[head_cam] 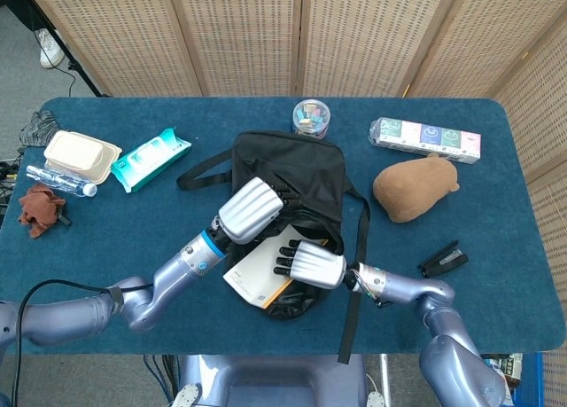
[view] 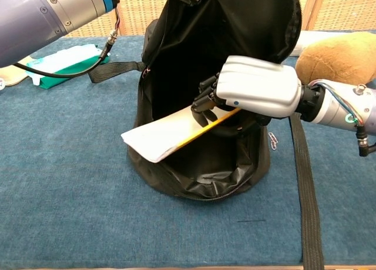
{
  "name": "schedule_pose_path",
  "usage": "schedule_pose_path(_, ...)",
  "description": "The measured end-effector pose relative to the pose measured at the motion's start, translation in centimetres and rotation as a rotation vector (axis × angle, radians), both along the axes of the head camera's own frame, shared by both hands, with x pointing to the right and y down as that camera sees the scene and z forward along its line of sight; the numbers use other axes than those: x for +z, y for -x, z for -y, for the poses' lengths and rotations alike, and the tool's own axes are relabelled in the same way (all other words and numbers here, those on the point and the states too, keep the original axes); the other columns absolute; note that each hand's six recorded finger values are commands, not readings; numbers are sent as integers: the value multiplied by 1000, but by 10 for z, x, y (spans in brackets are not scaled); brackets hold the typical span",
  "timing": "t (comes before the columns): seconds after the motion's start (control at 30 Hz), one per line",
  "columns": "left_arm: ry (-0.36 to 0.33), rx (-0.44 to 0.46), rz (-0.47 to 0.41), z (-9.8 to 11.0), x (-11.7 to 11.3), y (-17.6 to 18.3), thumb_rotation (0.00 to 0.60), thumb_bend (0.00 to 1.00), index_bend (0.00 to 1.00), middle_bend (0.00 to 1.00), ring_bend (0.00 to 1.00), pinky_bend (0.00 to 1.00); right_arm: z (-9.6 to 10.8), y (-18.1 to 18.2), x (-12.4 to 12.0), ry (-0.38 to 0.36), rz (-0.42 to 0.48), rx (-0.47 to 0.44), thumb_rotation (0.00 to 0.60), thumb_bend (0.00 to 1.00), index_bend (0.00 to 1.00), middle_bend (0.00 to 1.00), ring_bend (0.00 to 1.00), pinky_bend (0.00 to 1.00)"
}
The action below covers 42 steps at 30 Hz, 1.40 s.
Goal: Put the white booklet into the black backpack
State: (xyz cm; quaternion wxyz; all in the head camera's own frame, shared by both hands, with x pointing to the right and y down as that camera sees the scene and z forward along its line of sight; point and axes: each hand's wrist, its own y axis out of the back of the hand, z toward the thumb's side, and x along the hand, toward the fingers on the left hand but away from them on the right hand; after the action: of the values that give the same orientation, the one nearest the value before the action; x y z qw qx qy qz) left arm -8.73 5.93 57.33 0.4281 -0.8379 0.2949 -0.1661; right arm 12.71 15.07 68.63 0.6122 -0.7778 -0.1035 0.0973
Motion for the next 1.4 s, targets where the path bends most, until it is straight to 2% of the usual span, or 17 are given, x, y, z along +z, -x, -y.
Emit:
schedule_pose_path(0.4,12,57,63,-12,6,6,600,671,759,662,559,712,16,-16,26,-59,-200,4,600,482,615,603,498,647)
schedule_pose_path(0.6,16,74,80,-15,8,8,600,671,758,662,559,712,29,-23,28,-86,-255,5,600,482,614,600,497,647)
schedule_pose_path(0.77,9,72,78,-14,8,6,600,671,759,662,559,712,29,-21,28,-101,-263,-18,600,482,609,592,487,636)
schedule_pose_path(0.87,11,65,76,-13,10,5,600,671,758,662,559,712,27,-16,26,-108,-252,-39,600,482,595,575,456,595)
schedule_pose_path(1.13,0,74,78,-14,8,-5,600,671,759,662,559,712,18,-3,30,-156,-279,-141,600,482,576,548,419,536)
schedule_pose_path(1.4,-7,89,60,-18,-1,-11,600,672,758,662,559,712,22,7,29,-163,-272,-140,600,482,573,542,407,518)
